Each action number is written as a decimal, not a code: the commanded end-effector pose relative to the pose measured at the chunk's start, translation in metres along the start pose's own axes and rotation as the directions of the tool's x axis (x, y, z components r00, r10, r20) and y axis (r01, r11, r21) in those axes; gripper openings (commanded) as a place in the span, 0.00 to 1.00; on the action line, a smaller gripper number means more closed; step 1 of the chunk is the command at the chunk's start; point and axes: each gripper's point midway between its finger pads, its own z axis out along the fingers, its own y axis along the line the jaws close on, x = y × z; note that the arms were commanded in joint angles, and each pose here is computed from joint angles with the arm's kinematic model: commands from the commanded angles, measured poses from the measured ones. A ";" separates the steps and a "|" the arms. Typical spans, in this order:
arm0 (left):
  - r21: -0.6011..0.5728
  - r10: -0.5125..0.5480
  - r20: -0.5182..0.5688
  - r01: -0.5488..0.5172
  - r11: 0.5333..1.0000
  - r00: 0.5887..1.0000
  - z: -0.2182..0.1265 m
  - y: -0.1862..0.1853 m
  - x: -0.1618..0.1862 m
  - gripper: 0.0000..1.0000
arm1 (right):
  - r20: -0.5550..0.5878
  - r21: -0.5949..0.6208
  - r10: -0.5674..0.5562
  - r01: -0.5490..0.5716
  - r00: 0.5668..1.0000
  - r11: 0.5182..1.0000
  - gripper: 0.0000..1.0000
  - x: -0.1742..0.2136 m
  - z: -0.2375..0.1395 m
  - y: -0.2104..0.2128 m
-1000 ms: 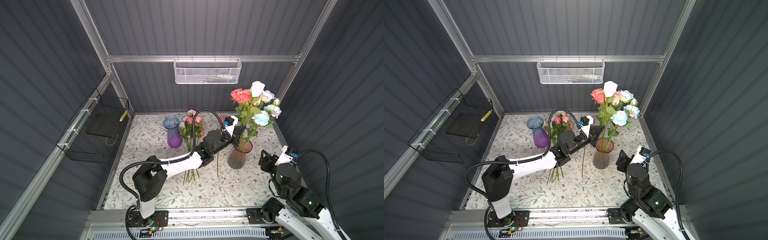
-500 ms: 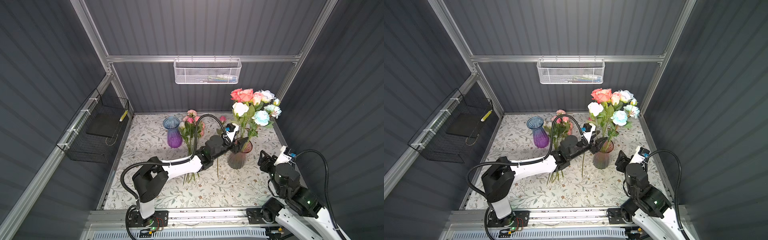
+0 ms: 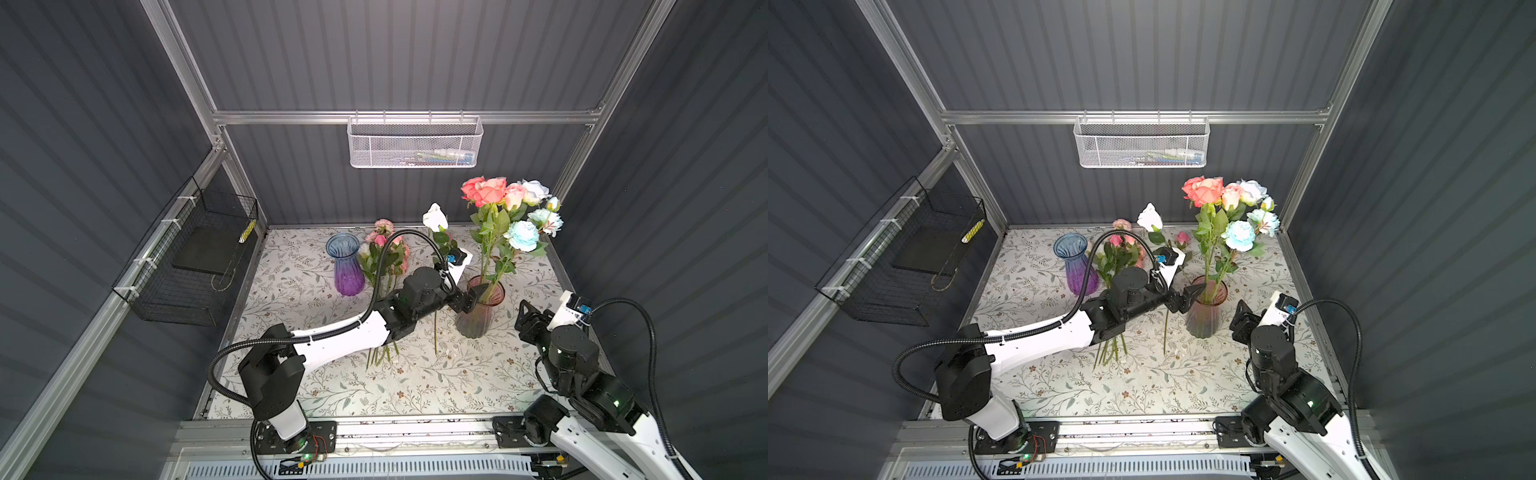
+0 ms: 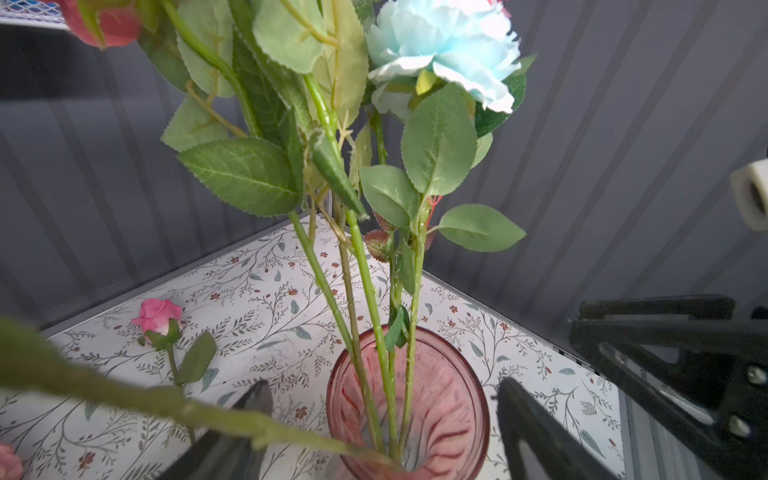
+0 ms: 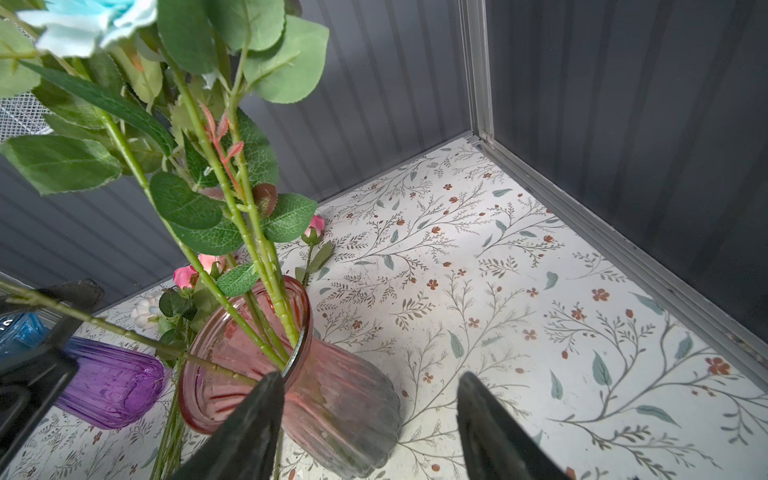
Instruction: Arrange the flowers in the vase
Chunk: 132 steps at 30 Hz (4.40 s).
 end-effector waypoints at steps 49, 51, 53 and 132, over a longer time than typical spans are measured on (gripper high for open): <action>-0.499 -0.324 -0.662 -0.076 0.863 0.675 0.029 0.137 0.271 0.62 | -0.327 0.063 -0.018 0.041 0.945 0.997 0.64 0.079 0.042 0.024; -0.495 -0.326 -0.671 -0.075 0.865 0.666 0.032 0.139 0.272 0.61 | -0.386 0.074 -0.027 0.060 0.922 0.995 0.64 0.102 0.042 0.022; -0.496 -0.323 -0.673 -0.082 0.864 0.665 0.034 0.142 0.271 0.61 | -0.408 0.072 -0.063 0.101 0.911 0.992 0.64 0.118 0.039 0.020; -0.659 -0.535 -0.673 -0.085 0.748 0.511 -0.117 0.157 0.326 0.00 | 0.052 -0.098 -0.015 0.020 0.999 0.995 0.79 -0.082 -0.037 0.031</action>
